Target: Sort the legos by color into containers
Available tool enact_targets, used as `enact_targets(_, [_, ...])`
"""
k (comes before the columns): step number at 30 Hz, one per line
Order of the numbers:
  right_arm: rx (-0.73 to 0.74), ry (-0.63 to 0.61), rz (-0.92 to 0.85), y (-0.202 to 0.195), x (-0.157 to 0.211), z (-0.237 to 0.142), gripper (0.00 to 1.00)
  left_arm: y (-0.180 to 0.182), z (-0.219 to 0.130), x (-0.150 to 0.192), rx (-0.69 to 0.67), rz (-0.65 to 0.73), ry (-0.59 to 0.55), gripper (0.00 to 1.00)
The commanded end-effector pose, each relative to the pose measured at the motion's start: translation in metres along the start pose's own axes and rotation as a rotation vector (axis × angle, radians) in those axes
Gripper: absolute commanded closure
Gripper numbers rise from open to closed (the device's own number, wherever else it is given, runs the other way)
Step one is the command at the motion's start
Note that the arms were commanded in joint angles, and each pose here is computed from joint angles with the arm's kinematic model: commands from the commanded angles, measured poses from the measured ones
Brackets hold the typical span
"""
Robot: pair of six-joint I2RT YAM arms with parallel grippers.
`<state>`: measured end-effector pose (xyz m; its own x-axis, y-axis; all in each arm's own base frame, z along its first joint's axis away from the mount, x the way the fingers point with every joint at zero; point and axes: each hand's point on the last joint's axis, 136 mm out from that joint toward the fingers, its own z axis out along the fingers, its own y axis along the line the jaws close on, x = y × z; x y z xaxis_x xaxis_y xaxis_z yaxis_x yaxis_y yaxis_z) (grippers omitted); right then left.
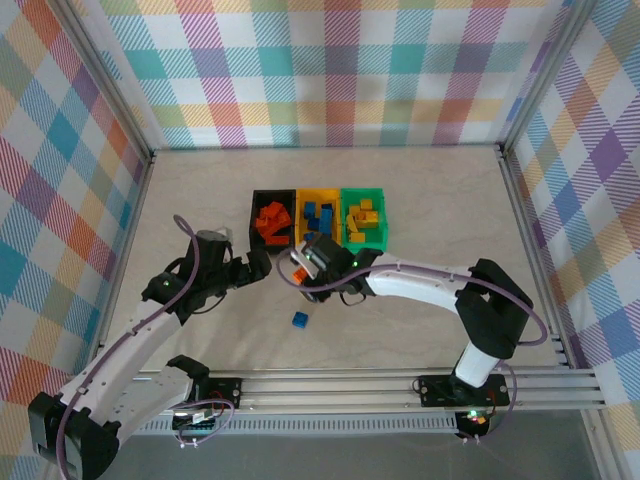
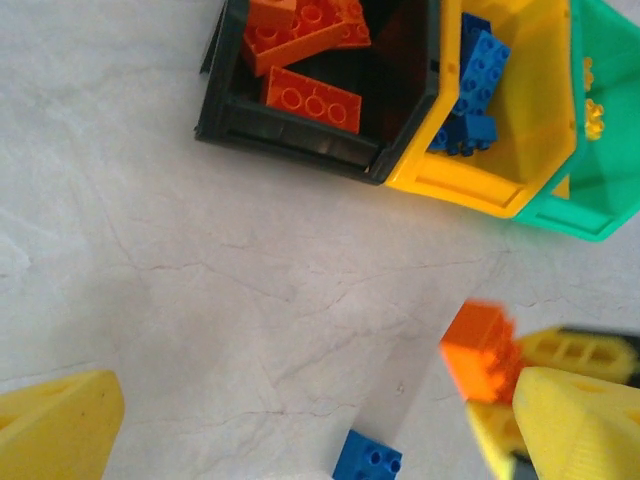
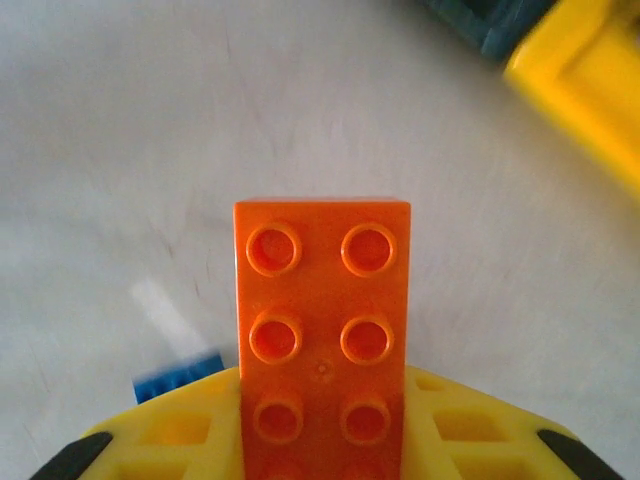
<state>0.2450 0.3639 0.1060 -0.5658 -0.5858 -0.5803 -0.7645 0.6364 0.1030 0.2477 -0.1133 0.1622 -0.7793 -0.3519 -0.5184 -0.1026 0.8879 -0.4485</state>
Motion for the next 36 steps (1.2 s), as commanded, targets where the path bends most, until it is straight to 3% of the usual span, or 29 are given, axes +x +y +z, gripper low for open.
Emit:
enact_targets(1, [-0.023, -0.100, 0.048, -0.008, -0.049, 0.004, 0.82, 0.013, -0.005, 0.007, -0.030, -0.040, -0.003, 0.00])
enact_targets(8, [-0.016, -0.114, 0.105, -0.035, -0.103, 0.029, 0.84, 0.016, -0.015, 0.007, -0.034, -0.042, -0.023, 0.00])
enact_targets(17, [-0.010, -0.100, 0.129, -0.048, -0.134, 0.060, 0.83, 0.015, -0.017, 0.005, -0.041, -0.026, -0.020, 0.00])
enact_targets(22, [-0.008, -0.113, 0.145, -0.051, -0.143, 0.065, 0.61, 0.014, -0.016, 0.005, -0.041, -0.012, -0.010, 0.00])
enact_targets(26, [-0.007, -0.134, 0.169, -0.057, -0.152, 0.063, 0.50, 0.012, -0.015, 0.005, -0.036, -0.005, -0.005, 0.00])
enact_targets(36, [-0.021, -0.223, 0.194, -0.052, -0.160, 0.021, 0.36, -0.007, -0.009, 0.012, 0.036, 0.052, 0.065, 0.00])
